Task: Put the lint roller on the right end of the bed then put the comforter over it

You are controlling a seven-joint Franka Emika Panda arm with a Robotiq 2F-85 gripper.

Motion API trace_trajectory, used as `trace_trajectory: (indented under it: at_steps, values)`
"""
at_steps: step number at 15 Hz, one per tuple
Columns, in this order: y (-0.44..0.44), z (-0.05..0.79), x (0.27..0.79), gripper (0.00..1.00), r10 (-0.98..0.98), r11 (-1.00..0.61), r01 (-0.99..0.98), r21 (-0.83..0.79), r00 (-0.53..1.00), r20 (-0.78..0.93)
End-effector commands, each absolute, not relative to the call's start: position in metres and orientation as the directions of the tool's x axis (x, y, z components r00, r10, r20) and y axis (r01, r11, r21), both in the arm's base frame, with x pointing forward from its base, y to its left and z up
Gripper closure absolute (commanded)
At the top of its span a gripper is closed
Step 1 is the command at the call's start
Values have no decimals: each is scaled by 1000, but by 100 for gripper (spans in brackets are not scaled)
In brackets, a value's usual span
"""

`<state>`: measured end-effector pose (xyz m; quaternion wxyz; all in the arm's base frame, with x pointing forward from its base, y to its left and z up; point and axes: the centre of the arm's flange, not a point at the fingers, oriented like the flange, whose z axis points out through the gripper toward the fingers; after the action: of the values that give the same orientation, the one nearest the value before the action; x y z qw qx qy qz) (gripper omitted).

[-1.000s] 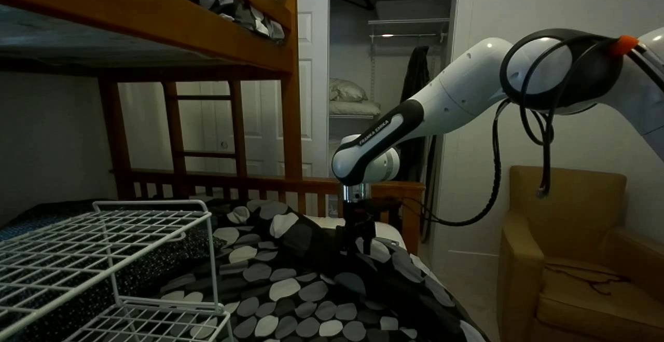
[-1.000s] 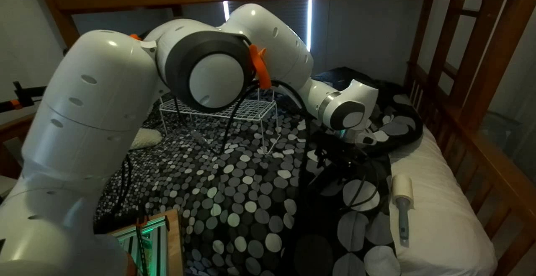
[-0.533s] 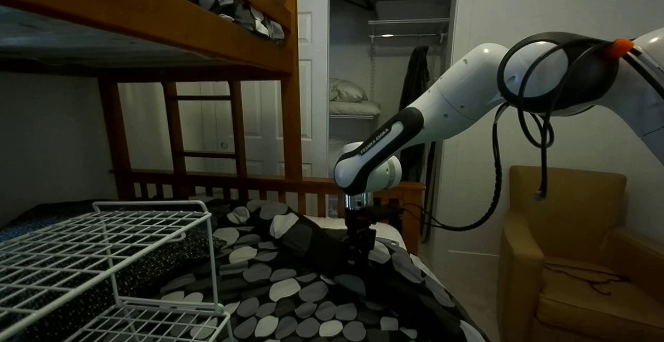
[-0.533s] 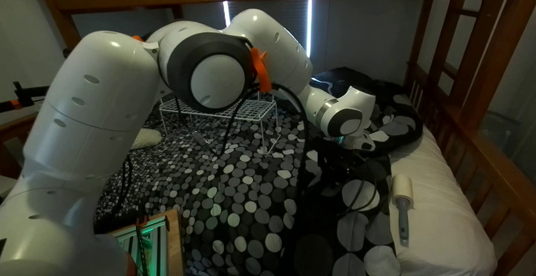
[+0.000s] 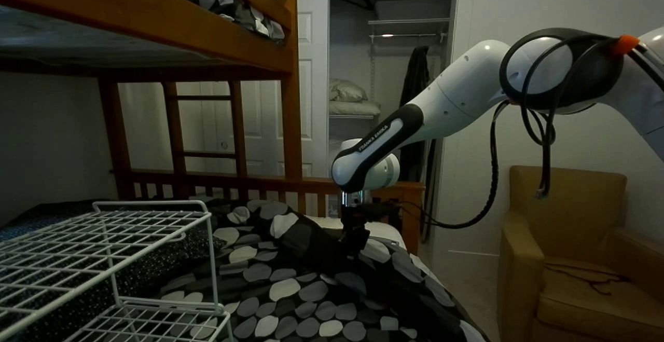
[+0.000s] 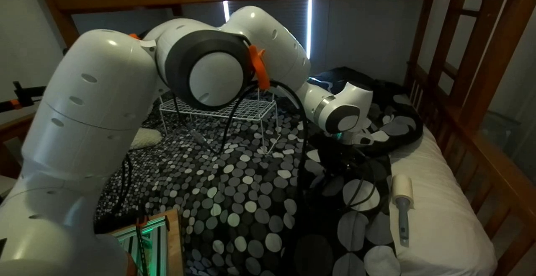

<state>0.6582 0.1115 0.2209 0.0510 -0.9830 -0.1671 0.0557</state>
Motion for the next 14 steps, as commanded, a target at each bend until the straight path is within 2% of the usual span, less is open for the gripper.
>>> trace_trajectory:
  at_steps: [1,9,12,14]
  values:
    - [103,250,645,99,359,-932,355,-75,932,-50]
    - [36,336,650,99,357,-929,348,124,932,61]
    - [4,357,656,99,320,-942,300,154,938,133]
    - [14,352,670,96,316,-944,301,135,942,114]
